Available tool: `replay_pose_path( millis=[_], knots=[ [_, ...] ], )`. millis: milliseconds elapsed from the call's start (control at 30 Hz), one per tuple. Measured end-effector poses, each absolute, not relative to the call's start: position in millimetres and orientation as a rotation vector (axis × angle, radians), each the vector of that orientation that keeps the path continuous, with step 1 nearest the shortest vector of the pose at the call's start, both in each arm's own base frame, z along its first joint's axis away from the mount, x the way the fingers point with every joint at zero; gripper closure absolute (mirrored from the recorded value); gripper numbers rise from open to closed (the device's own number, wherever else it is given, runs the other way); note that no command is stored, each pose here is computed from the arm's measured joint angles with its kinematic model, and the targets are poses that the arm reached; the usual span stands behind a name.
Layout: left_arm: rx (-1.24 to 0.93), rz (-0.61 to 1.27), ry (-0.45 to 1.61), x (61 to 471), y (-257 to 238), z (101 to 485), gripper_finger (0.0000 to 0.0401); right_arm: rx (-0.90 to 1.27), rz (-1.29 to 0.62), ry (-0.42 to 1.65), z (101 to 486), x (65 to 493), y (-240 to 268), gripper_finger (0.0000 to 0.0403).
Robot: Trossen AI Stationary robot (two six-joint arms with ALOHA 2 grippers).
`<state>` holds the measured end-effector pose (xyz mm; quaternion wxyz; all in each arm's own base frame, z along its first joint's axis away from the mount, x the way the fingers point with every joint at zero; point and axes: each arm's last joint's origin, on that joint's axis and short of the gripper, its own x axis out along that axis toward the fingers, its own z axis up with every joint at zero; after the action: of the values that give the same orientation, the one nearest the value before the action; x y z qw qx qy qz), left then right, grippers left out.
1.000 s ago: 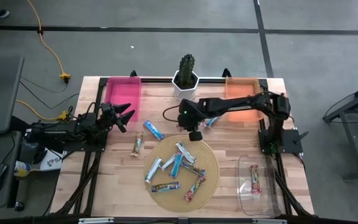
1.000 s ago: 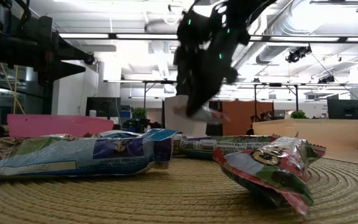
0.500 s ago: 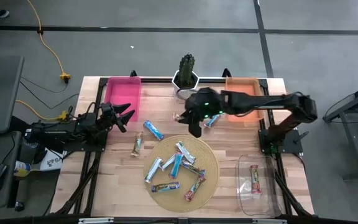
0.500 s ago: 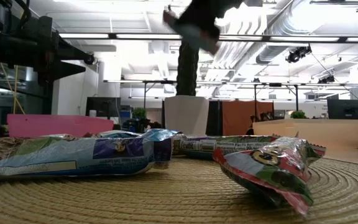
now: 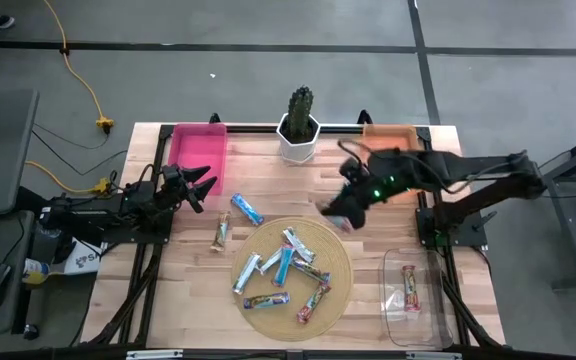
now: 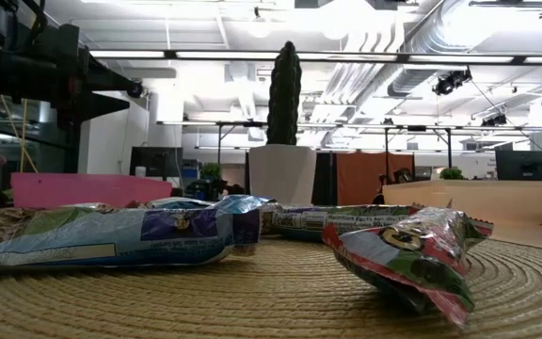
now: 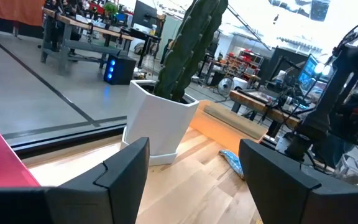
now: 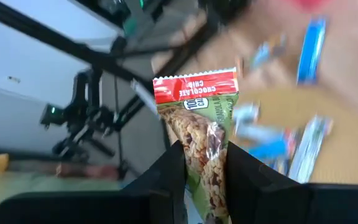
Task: Pick and place Granola Bars by type
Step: Put the red granola bar into the transparent bin
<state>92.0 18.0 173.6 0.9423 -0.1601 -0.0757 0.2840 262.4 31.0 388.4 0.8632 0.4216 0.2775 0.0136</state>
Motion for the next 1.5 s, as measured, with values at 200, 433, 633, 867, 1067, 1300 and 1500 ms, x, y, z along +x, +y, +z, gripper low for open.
replay_pose_path(
  millis=[200, 433, 633, 867, 1067, 1300, 1500],
  knots=[
    [-0.326, 0.579, -0.155, 92.0, 18.0, 173.7, 0.0156, 1.085, -0.020, 0.808, 376.0, 247.7, 67.2, 0.0328],
    [-0.326, 0.579, -0.154, 92.0, 17.9, 173.6, 0.0156, 1.300, -0.176, 1.033, 365.0, 221.2, 111.6, 0.0328],
    [-0.326, 0.579, -0.154, 92.0, 17.9, 173.7, 0.0156, 1.416, -0.335, 1.101, 359.8, 193.9, 145.7, 0.0328],
    [-0.326, 0.579, -0.154, 92.0, 18.0, 173.6, 0.0156, 1.387, -0.509, 1.398, 337.1, 173.7, 180.3, 0.0328],
    [-0.326, 0.579, -0.154, 92.0, 17.9, 173.6, 0.0156, 1.251, -0.784, 1.659, 307.8, 166.6, 198.3, 0.0328],
    [-0.326, 0.579, -0.154, 92.0, 17.9, 173.7, 0.0156, 1.101, -1.067, 1.699, 279.9, 169.1, 206.6, 0.0328],
    [-0.326, 0.579, -0.154, 92.0, 17.9, 173.6, 0.0156, 0.946, -1.325, 1.676, 250.8, 178.6, 209.7, 0.0328]
  ],
)
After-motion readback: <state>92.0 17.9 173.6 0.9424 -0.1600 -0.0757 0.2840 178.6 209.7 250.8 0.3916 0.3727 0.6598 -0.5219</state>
